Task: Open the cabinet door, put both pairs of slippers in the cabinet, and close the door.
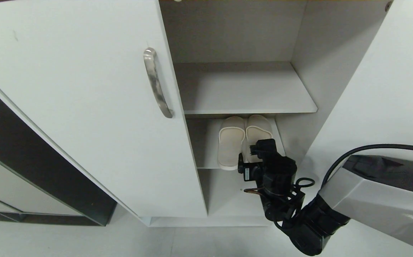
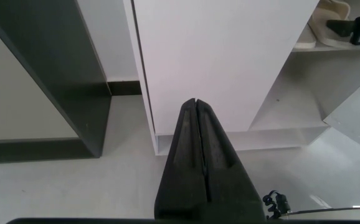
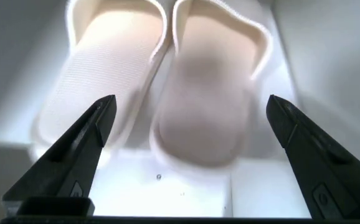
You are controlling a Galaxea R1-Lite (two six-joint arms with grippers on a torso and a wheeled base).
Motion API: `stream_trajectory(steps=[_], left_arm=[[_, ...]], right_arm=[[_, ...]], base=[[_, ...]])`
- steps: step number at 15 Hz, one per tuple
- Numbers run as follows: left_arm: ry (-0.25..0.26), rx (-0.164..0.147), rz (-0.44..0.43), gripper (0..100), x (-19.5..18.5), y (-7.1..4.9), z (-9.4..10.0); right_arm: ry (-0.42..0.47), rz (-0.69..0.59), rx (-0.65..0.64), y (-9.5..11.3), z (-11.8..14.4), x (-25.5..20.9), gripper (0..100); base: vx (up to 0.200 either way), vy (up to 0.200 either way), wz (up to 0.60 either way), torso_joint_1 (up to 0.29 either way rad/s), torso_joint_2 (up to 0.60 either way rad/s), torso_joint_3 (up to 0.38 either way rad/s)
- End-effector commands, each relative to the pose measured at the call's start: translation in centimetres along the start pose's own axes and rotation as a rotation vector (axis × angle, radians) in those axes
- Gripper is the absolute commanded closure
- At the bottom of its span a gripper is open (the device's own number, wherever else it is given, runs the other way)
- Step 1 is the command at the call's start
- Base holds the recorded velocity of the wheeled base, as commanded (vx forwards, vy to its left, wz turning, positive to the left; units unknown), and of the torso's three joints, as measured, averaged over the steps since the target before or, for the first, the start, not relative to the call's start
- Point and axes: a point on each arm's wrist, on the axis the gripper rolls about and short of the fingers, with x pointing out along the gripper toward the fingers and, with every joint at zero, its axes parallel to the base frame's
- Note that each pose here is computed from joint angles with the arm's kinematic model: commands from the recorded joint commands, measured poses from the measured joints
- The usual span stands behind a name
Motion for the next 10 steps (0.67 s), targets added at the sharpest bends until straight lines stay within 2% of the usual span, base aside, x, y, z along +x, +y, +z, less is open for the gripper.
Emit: stream_trajectory(steps=[1, 2, 10], left_arm=[[-0.001, 0.001, 0.0, 100, 0.0, 0.0, 0.01], [0.002, 0.001, -0.002, 100, 0.01, 0.0, -0.01], [0.002, 0.001, -0.002, 100, 0.01, 0.0, -0.01]], right_arm=[[-0.009, 0.016, 0.007, -0.24, 1.17, -1.17, 0], [-0.01, 0.025, 0.008, 0.01, 1.21, -1.34, 0], [-0.002, 0.044, 0.001, 0.68, 0.79, -1.8, 0]], base=[[0.0, 0.0, 0.0, 0.0, 0.0, 0.0], [0.0, 0.0, 0.0, 0.0, 0.0, 0.0], [-0.2, 0.0, 0.0, 0.003, 0.0, 0.002]])
